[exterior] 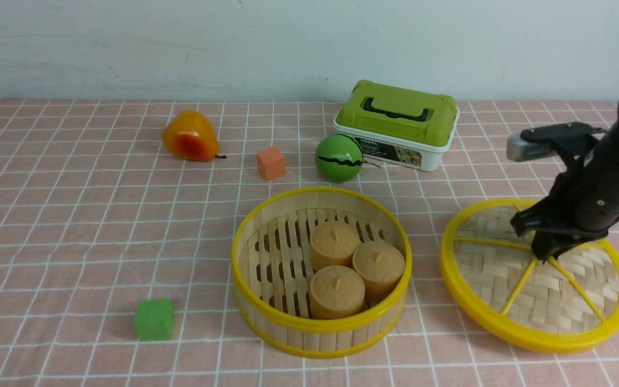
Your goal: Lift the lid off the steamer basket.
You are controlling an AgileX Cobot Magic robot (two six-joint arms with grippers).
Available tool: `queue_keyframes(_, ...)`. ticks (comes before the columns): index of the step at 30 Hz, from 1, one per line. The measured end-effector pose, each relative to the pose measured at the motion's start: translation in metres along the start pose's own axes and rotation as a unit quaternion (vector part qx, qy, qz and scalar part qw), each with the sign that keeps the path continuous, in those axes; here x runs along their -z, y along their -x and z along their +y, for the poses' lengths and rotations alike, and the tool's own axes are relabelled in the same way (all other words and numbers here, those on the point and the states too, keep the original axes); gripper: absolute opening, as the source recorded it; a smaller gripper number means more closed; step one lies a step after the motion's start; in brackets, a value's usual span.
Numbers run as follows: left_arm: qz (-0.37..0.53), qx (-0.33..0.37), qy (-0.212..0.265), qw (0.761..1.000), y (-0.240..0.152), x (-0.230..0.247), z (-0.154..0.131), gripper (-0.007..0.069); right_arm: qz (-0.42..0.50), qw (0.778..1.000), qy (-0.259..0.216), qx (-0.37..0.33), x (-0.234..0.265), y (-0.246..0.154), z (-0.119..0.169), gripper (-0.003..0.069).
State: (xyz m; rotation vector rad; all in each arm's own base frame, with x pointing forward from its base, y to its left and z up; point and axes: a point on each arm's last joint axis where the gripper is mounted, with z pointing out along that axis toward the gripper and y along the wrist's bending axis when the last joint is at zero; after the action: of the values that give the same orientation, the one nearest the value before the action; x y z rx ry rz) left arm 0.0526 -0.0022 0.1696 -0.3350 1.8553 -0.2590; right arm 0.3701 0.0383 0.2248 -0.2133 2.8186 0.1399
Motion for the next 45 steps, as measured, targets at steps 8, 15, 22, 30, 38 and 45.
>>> queue_keyframes(8, 0.000, 0.000, 0.000, 1.000, 0.000, 0.000, 0.000, 0.0239, -0.007, 1.000, -0.001, -0.015, -0.009, 0.002, -0.001, 0.0113)
queue_keyframes(15, 0.000, 0.000, 0.000, 1.000, 0.000, 0.000, 0.000, 0.0239, 0.002, 1.000, 0.004, -0.029, -0.004, 0.000, 0.000, 0.0316)
queue_keyframes(22, 0.000, 0.000, 0.000, 1.000, 0.000, 0.000, 0.000, 0.0239, -0.073, 0.997, 0.035, -0.021, 0.078, -0.010, 0.015, 0.0398)
queue_keyframes(30, 0.001, 0.000, 0.000, 1.000, 0.000, 0.000, 0.000, 0.0239, -0.241, 0.965, 0.090, 0.049, 0.208, -0.059, 0.042, 0.0151)
queue_keyframes(38, 0.001, 0.000, 0.000, 1.000, 0.000, 0.000, 0.000, 0.0239, -0.320, 0.938, 0.104, 0.086, 0.281, -0.127, 0.058, -0.0021)
queue_keyframes(45, 0.001, 0.000, 0.000, 1.000, 0.000, 0.000, 0.000, 0.0239, -0.389, 0.910, 0.099, 0.108, 0.321, -0.180, 0.066, -0.0021)
